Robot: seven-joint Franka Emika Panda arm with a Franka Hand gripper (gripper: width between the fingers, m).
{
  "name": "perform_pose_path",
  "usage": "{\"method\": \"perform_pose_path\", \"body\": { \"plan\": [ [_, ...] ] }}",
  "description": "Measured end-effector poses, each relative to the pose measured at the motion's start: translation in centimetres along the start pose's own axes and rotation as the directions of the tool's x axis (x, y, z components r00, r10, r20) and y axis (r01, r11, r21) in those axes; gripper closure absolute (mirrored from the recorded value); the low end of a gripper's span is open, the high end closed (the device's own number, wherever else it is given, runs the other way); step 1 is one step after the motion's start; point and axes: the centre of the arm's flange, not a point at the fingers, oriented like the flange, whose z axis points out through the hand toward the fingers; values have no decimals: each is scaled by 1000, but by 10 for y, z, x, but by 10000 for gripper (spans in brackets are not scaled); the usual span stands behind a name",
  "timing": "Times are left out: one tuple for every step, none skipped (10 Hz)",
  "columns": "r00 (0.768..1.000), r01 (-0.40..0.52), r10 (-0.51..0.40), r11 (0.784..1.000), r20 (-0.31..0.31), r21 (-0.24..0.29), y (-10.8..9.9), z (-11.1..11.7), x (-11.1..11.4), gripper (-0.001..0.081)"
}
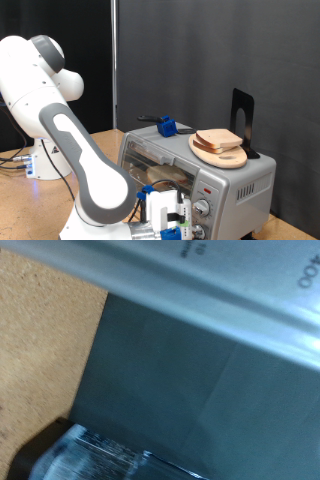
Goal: Make a piece of toast with the oven
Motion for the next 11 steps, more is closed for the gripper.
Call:
{"method": "perform_pose_path", "body": {
  "plan": [
    [999,37,-37,999,4,35,3,0,0,706],
    [998,65,-65,995,9,72,7,0,0,706],
    [995,92,-94,990,16,107,10,0,0,706],
    [993,114,-118,984,23,139,13,0,1,706],
    [991,128,-135,977,28,169,16,0,2,706],
    [990,132,-140,973,29,191,18,0,3,706],
    [990,130,-138,971,26,199,19,1,2,706],
    [991,127,-135,971,24,201,19,1,2,706],
    [991,122,-129,971,21,205,20,1,2,706],
    [992,116,-122,972,19,206,20,1,2,706],
    [993,110,-116,973,19,204,20,1,2,706]
  ]
}}
